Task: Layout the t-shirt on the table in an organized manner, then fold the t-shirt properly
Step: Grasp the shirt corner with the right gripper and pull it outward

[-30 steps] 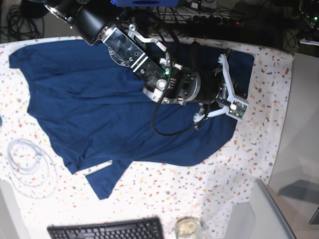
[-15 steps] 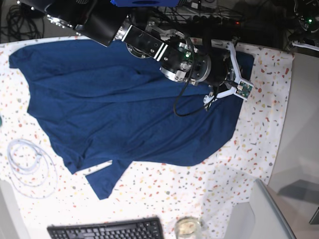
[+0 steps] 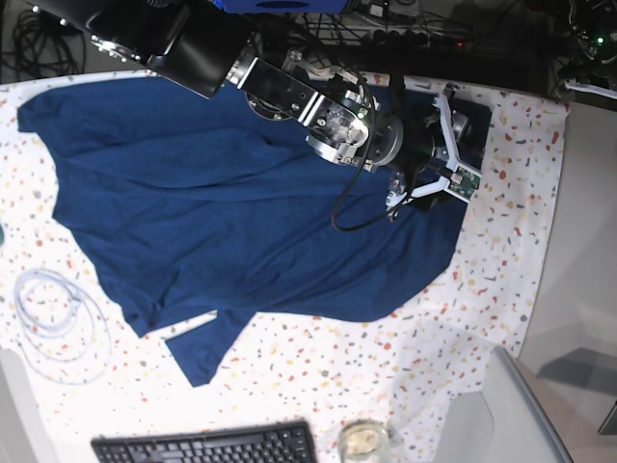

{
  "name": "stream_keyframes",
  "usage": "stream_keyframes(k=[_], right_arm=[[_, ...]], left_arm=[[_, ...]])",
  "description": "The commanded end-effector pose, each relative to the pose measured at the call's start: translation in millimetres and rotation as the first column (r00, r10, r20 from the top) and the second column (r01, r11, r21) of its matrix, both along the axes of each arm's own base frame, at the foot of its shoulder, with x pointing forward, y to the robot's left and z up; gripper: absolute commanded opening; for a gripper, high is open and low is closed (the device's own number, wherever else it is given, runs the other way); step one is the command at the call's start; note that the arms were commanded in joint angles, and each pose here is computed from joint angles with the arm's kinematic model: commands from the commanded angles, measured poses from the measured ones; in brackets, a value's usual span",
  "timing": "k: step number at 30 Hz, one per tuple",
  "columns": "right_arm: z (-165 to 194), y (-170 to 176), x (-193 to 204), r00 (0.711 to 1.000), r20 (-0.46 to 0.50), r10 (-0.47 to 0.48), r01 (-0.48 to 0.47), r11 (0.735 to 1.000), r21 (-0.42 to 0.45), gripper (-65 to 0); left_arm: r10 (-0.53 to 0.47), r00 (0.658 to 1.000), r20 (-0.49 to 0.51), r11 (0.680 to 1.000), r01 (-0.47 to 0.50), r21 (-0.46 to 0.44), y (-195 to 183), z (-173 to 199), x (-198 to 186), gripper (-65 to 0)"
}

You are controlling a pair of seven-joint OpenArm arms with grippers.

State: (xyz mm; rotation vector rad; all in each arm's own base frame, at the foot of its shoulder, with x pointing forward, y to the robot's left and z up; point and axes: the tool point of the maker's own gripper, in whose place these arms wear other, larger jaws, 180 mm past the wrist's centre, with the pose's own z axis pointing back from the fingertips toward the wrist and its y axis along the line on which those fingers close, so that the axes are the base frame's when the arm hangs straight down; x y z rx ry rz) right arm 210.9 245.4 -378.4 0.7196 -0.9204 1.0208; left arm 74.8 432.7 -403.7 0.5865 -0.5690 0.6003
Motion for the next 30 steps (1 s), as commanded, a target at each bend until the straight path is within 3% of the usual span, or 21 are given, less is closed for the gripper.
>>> stream_keyframes(k=[1,3,5,9,11,12,14,16,20,21,26,30], right_arm=[[32.8,14.7,6.0,0.999,0.043,0.009,-0.013,0.996,0.089,-21.9],[47.7,13.8,9.5,0.998,0.064,0.001,-0.008,0.992,0.123,-24.8],[52.7,-7.8,27.5,0.995,0.076,-0.059,0.049,0.990,0.136,-34.8],[57.6,-72.3,69.7,0.967,0.070,-0.247,0.233,0.959,0.163,-65.0],[49.7,-117.6,90.1,0.932,0.059,-0.358,0.346,0.926,0.149,-63.6],[44.1,-144.2,102.5,0.905,0.056,-0.421,0.411,0.902,0.134,-61.1],[36.2,-198.7,127.1,0.839,0.061,-0.541,0.533,0.839,0.107,-62.0],[22.1,-260.6,150.6,0.747,0.062,-0.661,0.658,0.750,0.064,-63.5],[-4.0,-379.2,182.7,0.544,0.061,-0.837,0.839,0.544,-0.021,-63.5],[-8.7,-401.0,185.9,0.515,0.059,-0.855,0.857,0.513,-0.038,-63.5],[-21.1,-468.4,185.3,0.465,0.018,-0.885,0.884,0.462,-0.076,-61.5],[-30.1,-489.1,180.7,0.454,-0.053,-0.889,0.878,0.457,-0.145,-45.3]], left_arm=[[-0.011,1.000,0.017,0.999,0.010,0.046,8.0,12.2,5.0,-65.0],[-0.010,0.999,0.032,0.999,0.008,0.043,7.7,12.1,11.3,-65.0],[-0.010,0.999,0.035,0.999,0.009,0.041,6.9,11.7,12.6,-65.0],[-0.004,0.999,0.051,1.000,0.003,0.024,0.7,9.3,14.9,-65.0],[-0.005,0.998,0.058,1.000,0.004,0.020,-0.7,8.8,17.9,-65.0],[-0.019,0.998,0.060,1.000,0.018,0.014,-4.0,7.3,22.1,-65.0],[-0.067,0.996,0.052,0.998,0.067,-0.005,-12.9,2.7,28.9,-65.0],[-0.117,0.992,0.053,0.993,0.118,-0.029,-21.1,-0.9,35.7,-65.0],[-0.172,0.982,0.079,0.982,0.177,-0.067,-38.8,-5.0,47.7,-65.0],[-0.193,0.977,0.088,0.977,0.200,-0.074,-44.5,-4.2,51.2,-65.0],[-0.347,0.927,0.145,0.926,0.363,-0.101,-100.2,1.4,84.5,-65.0],[-0.500,0.860,0.106,0.854,0.509,-0.109,-159.3,-9.7,105.8,-65.0]])
